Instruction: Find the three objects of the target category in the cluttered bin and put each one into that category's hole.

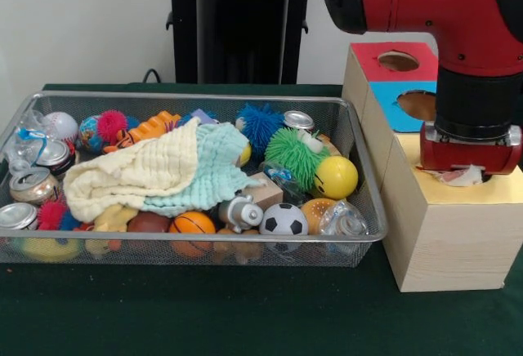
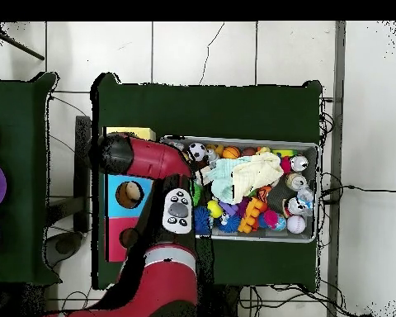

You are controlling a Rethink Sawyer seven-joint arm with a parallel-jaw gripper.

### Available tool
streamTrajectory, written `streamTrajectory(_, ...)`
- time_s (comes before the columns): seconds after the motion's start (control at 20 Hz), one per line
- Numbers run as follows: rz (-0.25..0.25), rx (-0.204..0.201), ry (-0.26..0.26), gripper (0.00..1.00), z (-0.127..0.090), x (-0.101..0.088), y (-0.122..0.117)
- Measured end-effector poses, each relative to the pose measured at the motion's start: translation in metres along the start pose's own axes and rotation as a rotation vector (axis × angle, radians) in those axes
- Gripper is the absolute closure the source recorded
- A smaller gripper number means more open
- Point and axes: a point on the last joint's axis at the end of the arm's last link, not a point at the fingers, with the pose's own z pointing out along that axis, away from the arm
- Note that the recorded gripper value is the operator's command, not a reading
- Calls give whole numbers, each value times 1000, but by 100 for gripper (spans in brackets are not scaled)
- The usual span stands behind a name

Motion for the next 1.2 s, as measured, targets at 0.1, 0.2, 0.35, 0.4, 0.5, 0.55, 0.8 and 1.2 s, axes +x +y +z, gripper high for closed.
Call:
streamTrajectory(0.1, -25, 26, -12, 100, -1, 2, 1)
streamTrajectory(0.2, -78, 69, -38, 100, -5, 6, 8)
streamTrajectory(0.35, -122, 100, -51, 100, -13, 11, 17)
streamTrajectory(0.4, -132, 107, -49, 100, -17, 13, 20)
streamTrajectory(0.5, -141, 116, -38, 100, -25, 15, 24)
streamTrajectory(0.55, -143, 120, -32, 100, -28, 15, 25)
streamTrajectory(0.8, -141, 141, 19, 100, -58, 8, 24)
streamTrajectory(1.2, -133, 144, 17, 100, -106, -21, 27)
